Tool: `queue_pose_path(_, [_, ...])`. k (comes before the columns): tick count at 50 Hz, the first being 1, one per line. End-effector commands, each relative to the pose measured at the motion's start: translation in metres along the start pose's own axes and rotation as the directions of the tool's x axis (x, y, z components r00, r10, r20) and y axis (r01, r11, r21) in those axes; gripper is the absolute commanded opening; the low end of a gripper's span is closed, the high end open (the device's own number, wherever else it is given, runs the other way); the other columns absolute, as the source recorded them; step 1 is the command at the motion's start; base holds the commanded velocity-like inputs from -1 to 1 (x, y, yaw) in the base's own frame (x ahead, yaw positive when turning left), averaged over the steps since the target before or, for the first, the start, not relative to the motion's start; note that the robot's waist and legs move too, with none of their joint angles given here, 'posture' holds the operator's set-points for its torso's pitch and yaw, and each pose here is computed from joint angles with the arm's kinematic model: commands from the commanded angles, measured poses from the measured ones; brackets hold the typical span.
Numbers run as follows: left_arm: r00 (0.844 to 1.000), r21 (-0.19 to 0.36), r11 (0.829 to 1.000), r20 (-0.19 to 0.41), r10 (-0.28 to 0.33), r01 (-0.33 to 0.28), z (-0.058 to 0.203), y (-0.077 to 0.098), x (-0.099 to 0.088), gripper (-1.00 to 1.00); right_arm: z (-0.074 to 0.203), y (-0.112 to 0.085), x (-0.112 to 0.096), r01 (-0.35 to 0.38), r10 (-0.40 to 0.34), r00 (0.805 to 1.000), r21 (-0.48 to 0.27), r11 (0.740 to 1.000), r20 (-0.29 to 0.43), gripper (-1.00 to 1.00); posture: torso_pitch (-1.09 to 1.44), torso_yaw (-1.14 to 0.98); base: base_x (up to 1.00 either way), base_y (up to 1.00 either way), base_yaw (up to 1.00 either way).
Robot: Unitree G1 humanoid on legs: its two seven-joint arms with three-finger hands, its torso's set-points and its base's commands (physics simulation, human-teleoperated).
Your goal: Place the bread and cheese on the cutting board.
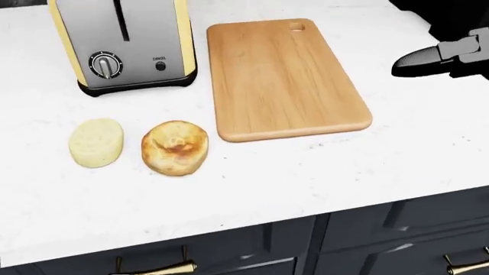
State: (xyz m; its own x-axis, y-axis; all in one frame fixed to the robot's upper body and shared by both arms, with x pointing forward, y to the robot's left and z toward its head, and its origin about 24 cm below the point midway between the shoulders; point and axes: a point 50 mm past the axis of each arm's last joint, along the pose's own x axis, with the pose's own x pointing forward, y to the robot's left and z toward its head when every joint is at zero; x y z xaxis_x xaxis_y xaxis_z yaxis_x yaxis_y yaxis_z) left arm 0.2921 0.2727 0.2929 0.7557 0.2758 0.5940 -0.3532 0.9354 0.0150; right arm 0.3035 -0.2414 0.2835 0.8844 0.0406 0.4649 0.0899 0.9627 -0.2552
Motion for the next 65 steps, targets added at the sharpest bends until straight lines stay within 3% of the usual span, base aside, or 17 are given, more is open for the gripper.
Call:
queue_pose_path(1, [0.996, -0.006, 1.000, 0.091, -0.008, 0.009, 0.019, -0.001, 0.003, 1.00, 0.021, -0.008, 0.000, 0.035, -0.033, 0.995, -0.026, 0.999, 0.098, 1.00, 0.00, 0.00, 0.18, 0.07, 0.00])
queue_pose_path(29, [0.996, -0.003, 1.000, 0.094, -0.005, 0.005, 0.020, 0.000, 0.003, 1.00, 0.021, -0.008, 0.001, 0.045, -0.041, 0.994, -0.033, 0.998, 0.101, 1.00, 0.00, 0.00, 0.18, 0.07, 0.00])
queue_pose_path(50, [0.995, 0.008, 1.000, 0.099, -0.006, 0.005, 0.019, 0.001, 0.002, 1.00, 0.022, -0.005, -0.001, 0.008, -0.006, 0.995, -0.021, 1.000, 0.098, 1.00, 0.00, 0.00, 0.00, 0.00, 0.00])
queue_pose_path(65, [0.995, 0.030, 0.999, 0.104, 0.009, -0.012, 0.020, 0.004, 0.004, 1.00, 0.043, 0.003, 0.018, -0.098, 0.118, 0.986, -0.164, 0.982, 0.116, 1.00, 0.00, 0.00, 0.00, 0.00, 0.00])
